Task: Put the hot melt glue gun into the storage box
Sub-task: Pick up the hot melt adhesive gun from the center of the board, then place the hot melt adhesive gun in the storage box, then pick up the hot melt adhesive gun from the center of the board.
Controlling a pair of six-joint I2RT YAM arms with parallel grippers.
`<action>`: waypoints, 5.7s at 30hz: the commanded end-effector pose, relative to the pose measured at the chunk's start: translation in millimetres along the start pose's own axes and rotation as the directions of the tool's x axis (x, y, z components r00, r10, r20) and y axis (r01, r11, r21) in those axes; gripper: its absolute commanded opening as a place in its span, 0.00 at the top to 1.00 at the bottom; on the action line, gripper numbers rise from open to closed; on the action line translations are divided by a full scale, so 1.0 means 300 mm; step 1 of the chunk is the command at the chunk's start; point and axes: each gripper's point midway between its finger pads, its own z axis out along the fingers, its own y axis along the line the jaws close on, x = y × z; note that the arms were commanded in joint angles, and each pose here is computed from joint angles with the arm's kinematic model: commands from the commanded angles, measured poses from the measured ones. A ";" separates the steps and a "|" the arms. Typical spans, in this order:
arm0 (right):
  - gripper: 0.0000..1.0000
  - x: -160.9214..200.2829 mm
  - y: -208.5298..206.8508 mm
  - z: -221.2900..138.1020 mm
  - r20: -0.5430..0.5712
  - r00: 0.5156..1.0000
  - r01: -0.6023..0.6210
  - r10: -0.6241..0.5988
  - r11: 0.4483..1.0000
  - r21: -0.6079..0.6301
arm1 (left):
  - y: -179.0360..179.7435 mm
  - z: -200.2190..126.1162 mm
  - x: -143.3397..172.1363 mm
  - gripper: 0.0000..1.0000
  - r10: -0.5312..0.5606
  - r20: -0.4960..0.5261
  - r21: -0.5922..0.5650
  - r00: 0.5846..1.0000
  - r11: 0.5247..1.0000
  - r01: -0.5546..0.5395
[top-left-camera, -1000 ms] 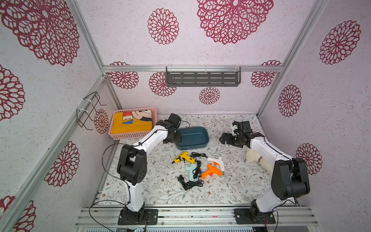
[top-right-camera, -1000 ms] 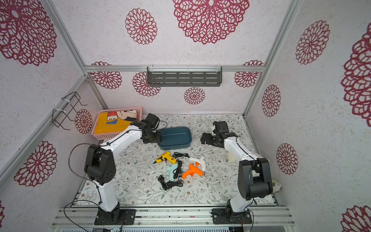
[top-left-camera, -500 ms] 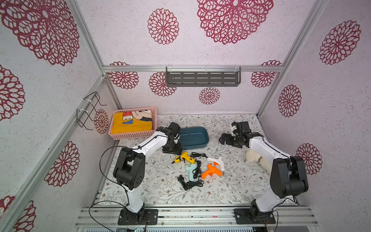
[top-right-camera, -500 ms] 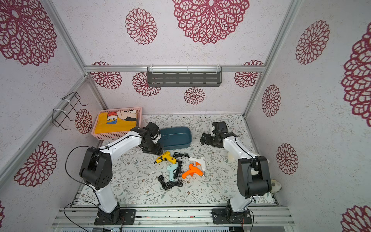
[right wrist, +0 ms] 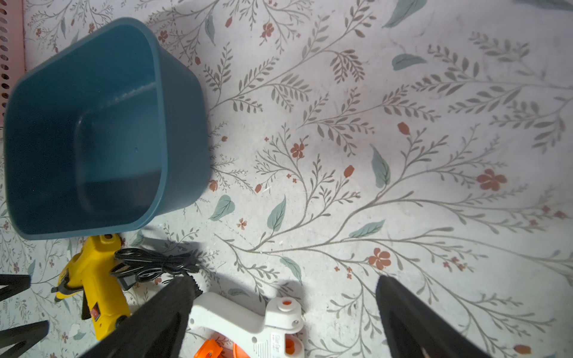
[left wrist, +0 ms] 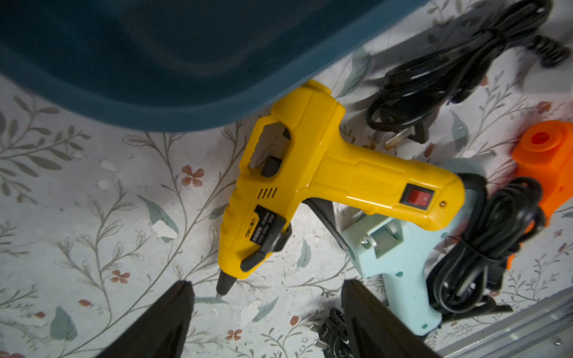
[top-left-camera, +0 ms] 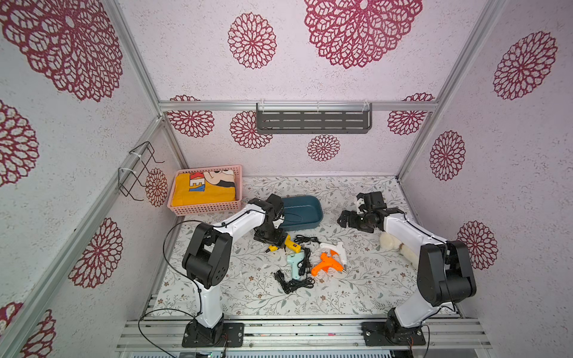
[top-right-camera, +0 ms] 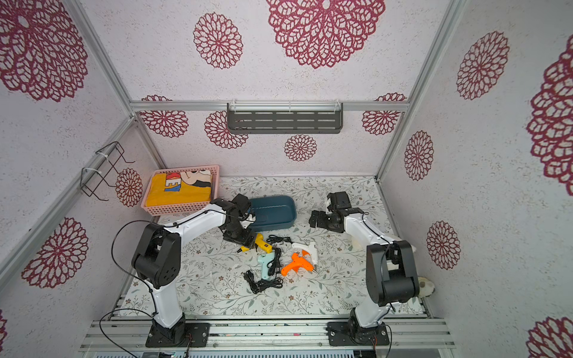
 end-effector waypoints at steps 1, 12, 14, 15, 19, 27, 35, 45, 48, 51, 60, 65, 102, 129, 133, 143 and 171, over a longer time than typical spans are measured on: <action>0.01 -0.034 0.036 -0.047 0.044 0.999 0.000 0.001 1.000 -0.025 | -0.002 -0.001 -0.019 0.19 0.072 -0.001 -0.055 0.997 0.996 -0.072; 0.01 -0.040 0.042 -0.027 0.027 1.000 0.005 -0.005 1.000 -0.023 | -0.007 0.080 -0.065 0.24 0.094 -0.022 -0.054 0.995 0.994 -0.095; 0.01 -0.038 0.043 -0.025 0.024 1.000 0.007 -0.006 1.000 -0.022 | -0.012 0.094 -0.073 0.25 0.091 -0.020 -0.048 0.996 0.995 -0.092; 0.01 -0.037 0.044 -0.024 0.023 1.000 0.009 -0.008 1.000 -0.022 | -0.011 0.101 -0.075 0.25 0.090 -0.021 -0.048 0.996 0.995 -0.091; 0.01 -0.037 0.042 -0.022 0.021 1.000 0.007 -0.007 1.000 -0.021 | -0.015 0.123 -0.079 0.32 0.086 -0.025 -0.042 0.996 0.995 -0.087; 0.01 -0.033 0.044 -0.020 0.017 1.000 0.009 -0.008 1.000 -0.026 | -0.044 0.123 -0.043 0.66 0.071 -0.033 0.003 0.997 0.997 -0.071; 0.01 -0.027 0.051 -0.021 0.022 1.000 0.008 -0.007 0.999 -0.039 | -0.105 0.021 0.057 0.82 0.096 -0.022 0.014 0.995 0.995 -0.096; 0.02 -0.042 0.063 -0.035 0.041 0.999 0.014 -0.012 0.999 -0.048 | -0.127 -0.306 0.003 0.94 0.066 0.168 -0.042 0.984 0.997 -0.060; 0.02 -0.050 0.066 -0.036 0.045 0.999 0.019 -0.016 0.998 -0.052 | -0.110 -0.355 -0.091 0.95 0.004 0.247 -0.048 0.969 0.999 0.008; 0.02 -0.058 0.072 -0.035 0.047 0.999 0.022 -0.019 0.998 -0.055 | -0.088 -0.370 -0.195 1.00 -0.054 0.292 -0.047 0.955 0.996 0.070; 0.02 -0.099 0.086 -0.060 0.075 0.997 0.028 -0.024 0.998 -0.055 | 0.009 -0.348 -0.483 1.00 -0.268 0.389 -0.013 0.882 0.955 0.296; 0.02 -0.104 0.083 -0.070 0.083 0.996 0.030 -0.026 0.998 -0.047 | 0.098 -0.327 -0.552 1.00 -0.379 0.418 -0.006 0.826 0.908 0.419; 0.01 -0.057 0.056 -0.047 0.045 0.999 0.008 -0.007 1.000 -0.025 | 0.158 0.038 -0.413 0.89 -0.585 0.135 -0.133 0.800 0.789 0.600; 0.02 0.158 0.047 -0.078 -0.091 0.995 0.030 -0.030 1.000 -0.010 | 0.124 -0.396 -0.383 0.20 -0.395 0.383 -0.149 0.835 0.866 0.478; 0.07 0.264 0.030 -0.076 -0.155 0.987 0.036 -0.035 0.999 -0.001 | 0.114 -0.374 -0.309 0.20 -0.387 0.354 -0.145 0.851 0.877 0.459; 0.29 0.408 0.015 -0.033 -0.247 0.969 0.034 -0.032 0.999 0.005 | 0.113 -0.355 -0.210 0.20 -0.404 0.313 -0.161 0.860 0.869 0.467; 0.23 0.350 0.025 -0.018 -0.250 0.963 0.113 -0.099 0.993 0.041 | -0.261 -0.183 0.035 0.24 -0.224 0.019 -0.040 0.974 0.974 0.224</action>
